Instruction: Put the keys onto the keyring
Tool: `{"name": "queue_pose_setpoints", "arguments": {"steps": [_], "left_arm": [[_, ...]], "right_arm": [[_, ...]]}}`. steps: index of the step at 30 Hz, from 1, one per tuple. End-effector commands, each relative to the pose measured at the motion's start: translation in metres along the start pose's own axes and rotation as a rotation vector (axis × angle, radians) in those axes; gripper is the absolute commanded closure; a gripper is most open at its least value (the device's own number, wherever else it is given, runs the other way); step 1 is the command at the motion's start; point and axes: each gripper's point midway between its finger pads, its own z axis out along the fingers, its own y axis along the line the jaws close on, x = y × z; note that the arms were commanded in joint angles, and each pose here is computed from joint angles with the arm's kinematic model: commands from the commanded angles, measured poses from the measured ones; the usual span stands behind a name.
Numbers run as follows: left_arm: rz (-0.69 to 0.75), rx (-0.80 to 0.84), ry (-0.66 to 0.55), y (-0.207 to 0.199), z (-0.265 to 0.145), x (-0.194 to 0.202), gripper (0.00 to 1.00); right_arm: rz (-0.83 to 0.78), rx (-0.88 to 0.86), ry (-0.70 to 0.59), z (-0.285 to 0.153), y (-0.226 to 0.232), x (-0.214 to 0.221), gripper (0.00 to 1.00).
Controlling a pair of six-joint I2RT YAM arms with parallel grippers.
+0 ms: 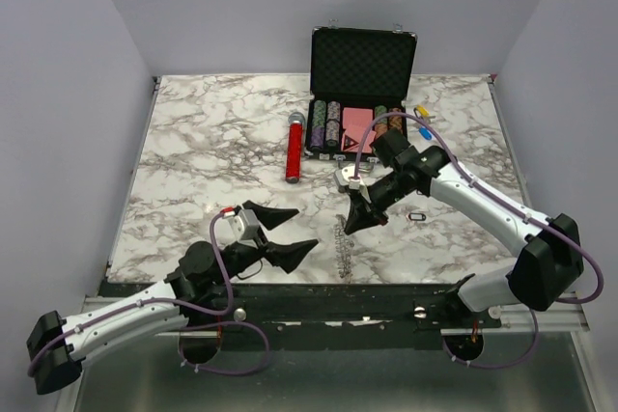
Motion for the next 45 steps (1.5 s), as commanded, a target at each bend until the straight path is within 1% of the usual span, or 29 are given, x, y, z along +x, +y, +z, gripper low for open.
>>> {"name": "queue_pose_setpoints", "arguments": {"steps": [1, 6, 9, 12, 16, 19, 25, 27, 31, 34, 36, 42, 43, 45], "left_arm": [[-0.015, -0.068, 0.067, 0.012, -0.010, 0.014, 0.01], [-0.011, -0.035, 0.069, 0.006, -0.011, 0.012, 0.01], [0.030, 0.029, 0.083, -0.004, -0.010, 0.013, 0.02], [0.098, 0.102, 0.108, -0.014, -0.002, 0.012, 0.07], [0.182, 0.138, 0.153, -0.017, 0.014, 0.014, 0.12], [0.210, 0.159, 0.172, -0.019, 0.026, 0.016, 0.17], [0.216, 0.190, 0.207, -0.021, 0.044, 0.029, 0.27], [0.217, 0.201, 0.214, -0.022, 0.047, 0.033, 0.28], [0.221, 0.200, 0.230, -0.020, 0.054, 0.039, 0.33], [0.218, 0.214, 0.229, -0.022, 0.057, 0.040, 0.40], [0.210, 0.223, 0.234, -0.024, 0.060, 0.042, 0.47], [0.181, 0.249, 0.243, -0.029, 0.066, 0.048, 0.49], [0.179, 0.252, 0.241, -0.029, 0.066, 0.048, 0.52], [0.173, 0.252, 0.245, -0.029, 0.067, 0.051, 0.55]], "right_arm": [[-0.030, 0.020, 0.067, -0.008, -0.002, 0.002, 0.99], [-0.023, 0.025, 0.100, -0.010, -0.003, 0.006, 0.99], [-0.017, 0.025, 0.118, -0.011, -0.004, 0.008, 0.99], [-0.014, 0.022, 0.130, -0.011, -0.007, 0.009, 0.99], [0.001, 0.017, 0.135, -0.010, -0.009, 0.010, 0.99], [0.008, 0.018, 0.138, -0.010, -0.010, 0.010, 0.99], [0.008, 0.016, 0.136, -0.010, -0.010, 0.010, 0.99], [0.010, 0.014, 0.132, -0.009, -0.009, 0.009, 0.99], [0.010, 0.009, 0.124, -0.009, -0.008, 0.008, 0.99], [0.007, 0.008, 0.121, -0.009, -0.008, 0.007, 0.99], [0.011, 0.008, 0.120, -0.009, -0.008, 0.008, 1.00], [0.006, 0.007, 0.112, -0.008, -0.008, 0.006, 0.99], [0.007, 0.005, 0.112, -0.008, -0.007, 0.006, 0.99], [0.006, 0.003, 0.109, -0.008, -0.007, 0.005, 0.99]]}}
